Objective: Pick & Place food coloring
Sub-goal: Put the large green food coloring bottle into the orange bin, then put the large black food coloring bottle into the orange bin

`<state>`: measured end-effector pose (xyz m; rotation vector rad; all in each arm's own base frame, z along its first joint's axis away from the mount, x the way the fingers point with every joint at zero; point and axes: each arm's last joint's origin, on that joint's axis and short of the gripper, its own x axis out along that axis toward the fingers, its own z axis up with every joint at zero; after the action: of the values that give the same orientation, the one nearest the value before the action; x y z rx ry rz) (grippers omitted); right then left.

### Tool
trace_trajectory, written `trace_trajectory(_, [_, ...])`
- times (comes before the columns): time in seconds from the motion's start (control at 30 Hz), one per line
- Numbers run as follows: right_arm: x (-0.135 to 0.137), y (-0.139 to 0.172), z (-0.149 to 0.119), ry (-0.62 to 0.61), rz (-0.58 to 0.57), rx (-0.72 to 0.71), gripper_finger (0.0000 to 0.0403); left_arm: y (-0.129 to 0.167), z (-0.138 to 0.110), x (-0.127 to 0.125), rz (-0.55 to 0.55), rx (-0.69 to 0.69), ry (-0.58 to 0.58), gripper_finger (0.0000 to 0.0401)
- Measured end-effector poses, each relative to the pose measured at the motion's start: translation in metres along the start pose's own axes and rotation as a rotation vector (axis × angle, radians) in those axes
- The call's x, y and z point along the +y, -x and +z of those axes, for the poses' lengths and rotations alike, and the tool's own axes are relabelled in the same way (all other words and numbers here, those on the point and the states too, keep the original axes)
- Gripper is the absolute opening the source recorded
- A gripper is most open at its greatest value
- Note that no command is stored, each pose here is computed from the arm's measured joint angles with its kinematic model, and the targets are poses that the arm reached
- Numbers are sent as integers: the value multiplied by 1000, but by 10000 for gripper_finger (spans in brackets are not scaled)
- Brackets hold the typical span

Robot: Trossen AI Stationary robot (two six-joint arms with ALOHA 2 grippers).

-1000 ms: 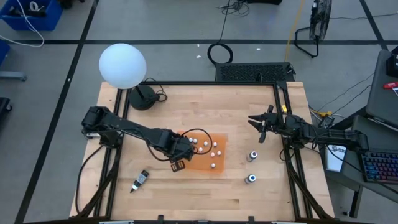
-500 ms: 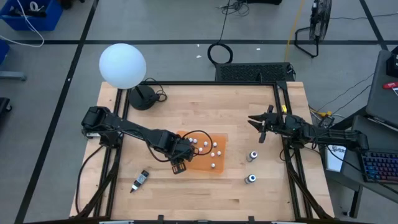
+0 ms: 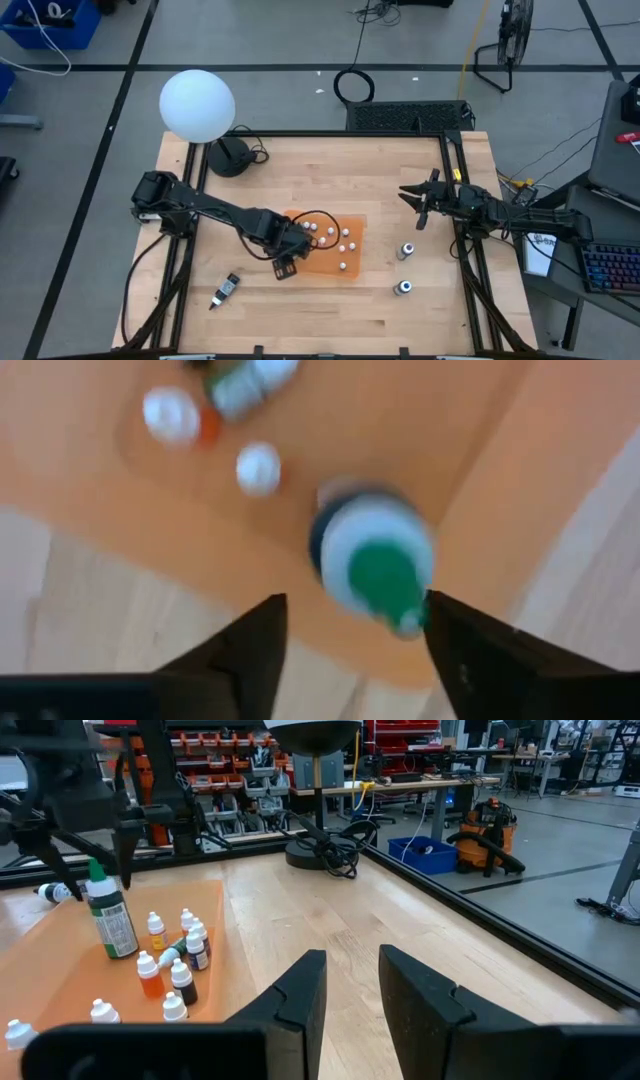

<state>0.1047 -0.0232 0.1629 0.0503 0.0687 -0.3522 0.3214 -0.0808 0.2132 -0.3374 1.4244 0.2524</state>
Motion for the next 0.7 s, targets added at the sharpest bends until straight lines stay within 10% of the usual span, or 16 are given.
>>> trace_trajectory(0.3, [0,0,0,0,0,0,84,28,-1,-11,-28,-93,-39,312])
trace_trajectory(0.7, [0,0,0,0,0,1,84,57,-86,-61,-25,-51,124,327])
